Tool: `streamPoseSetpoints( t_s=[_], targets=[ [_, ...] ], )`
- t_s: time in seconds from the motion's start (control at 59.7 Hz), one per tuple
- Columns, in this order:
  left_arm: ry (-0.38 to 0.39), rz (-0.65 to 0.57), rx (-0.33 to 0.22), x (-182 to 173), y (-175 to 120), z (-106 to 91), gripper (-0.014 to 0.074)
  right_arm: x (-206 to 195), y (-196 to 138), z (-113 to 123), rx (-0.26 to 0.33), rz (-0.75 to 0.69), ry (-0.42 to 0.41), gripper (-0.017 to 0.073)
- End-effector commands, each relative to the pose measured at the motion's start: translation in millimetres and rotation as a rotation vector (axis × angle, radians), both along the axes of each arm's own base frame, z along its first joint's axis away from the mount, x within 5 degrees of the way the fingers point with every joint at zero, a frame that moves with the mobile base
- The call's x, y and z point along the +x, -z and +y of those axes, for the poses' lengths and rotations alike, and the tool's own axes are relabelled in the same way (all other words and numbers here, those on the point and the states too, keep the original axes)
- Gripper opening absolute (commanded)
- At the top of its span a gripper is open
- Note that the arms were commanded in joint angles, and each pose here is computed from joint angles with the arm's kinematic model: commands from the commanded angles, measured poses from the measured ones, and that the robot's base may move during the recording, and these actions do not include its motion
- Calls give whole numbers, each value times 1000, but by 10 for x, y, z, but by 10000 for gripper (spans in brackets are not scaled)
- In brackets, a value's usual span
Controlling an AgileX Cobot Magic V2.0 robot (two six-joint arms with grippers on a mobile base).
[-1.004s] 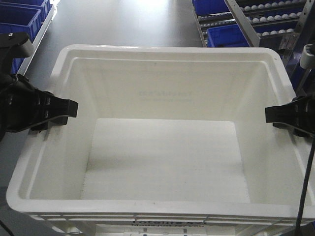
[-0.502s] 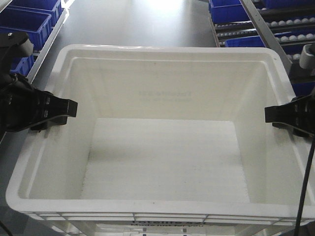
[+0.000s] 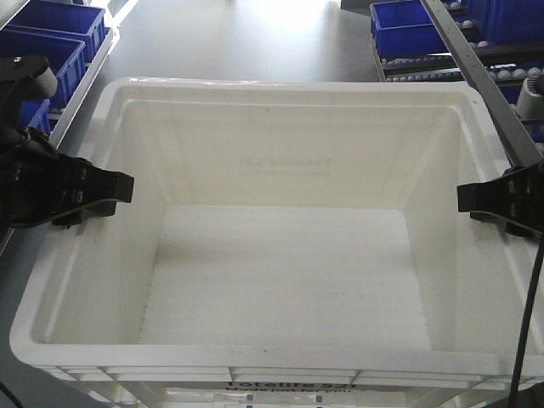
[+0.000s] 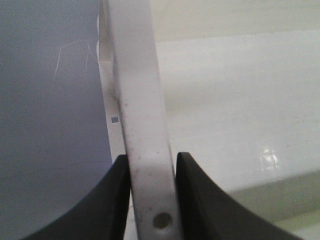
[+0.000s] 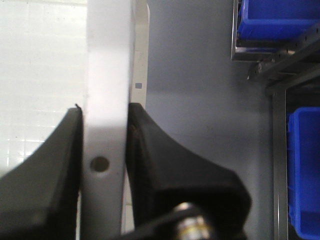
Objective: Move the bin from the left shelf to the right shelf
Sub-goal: 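Keep holding the tote while the base drives past the windows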
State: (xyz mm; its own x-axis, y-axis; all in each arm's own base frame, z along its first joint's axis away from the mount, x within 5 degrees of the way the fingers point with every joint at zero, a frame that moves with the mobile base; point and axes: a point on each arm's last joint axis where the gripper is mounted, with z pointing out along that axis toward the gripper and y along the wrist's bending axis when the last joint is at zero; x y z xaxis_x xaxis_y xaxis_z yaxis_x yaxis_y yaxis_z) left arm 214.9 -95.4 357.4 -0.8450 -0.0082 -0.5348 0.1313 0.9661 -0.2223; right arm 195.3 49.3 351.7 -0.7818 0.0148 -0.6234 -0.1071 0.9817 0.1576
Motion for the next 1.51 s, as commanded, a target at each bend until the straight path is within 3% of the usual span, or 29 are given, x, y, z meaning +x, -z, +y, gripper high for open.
streamPoseSetpoints(
  t_s=[0.0, 1.49],
  targets=[
    [24, -169, -76, -26, -284, -19, -6, 37, -256, -24, 13, -186, 5, 0],
    [24, -169, -76, -26, -284, -19, -6, 37, -256, -24, 13, -186, 5, 0]
  ],
)
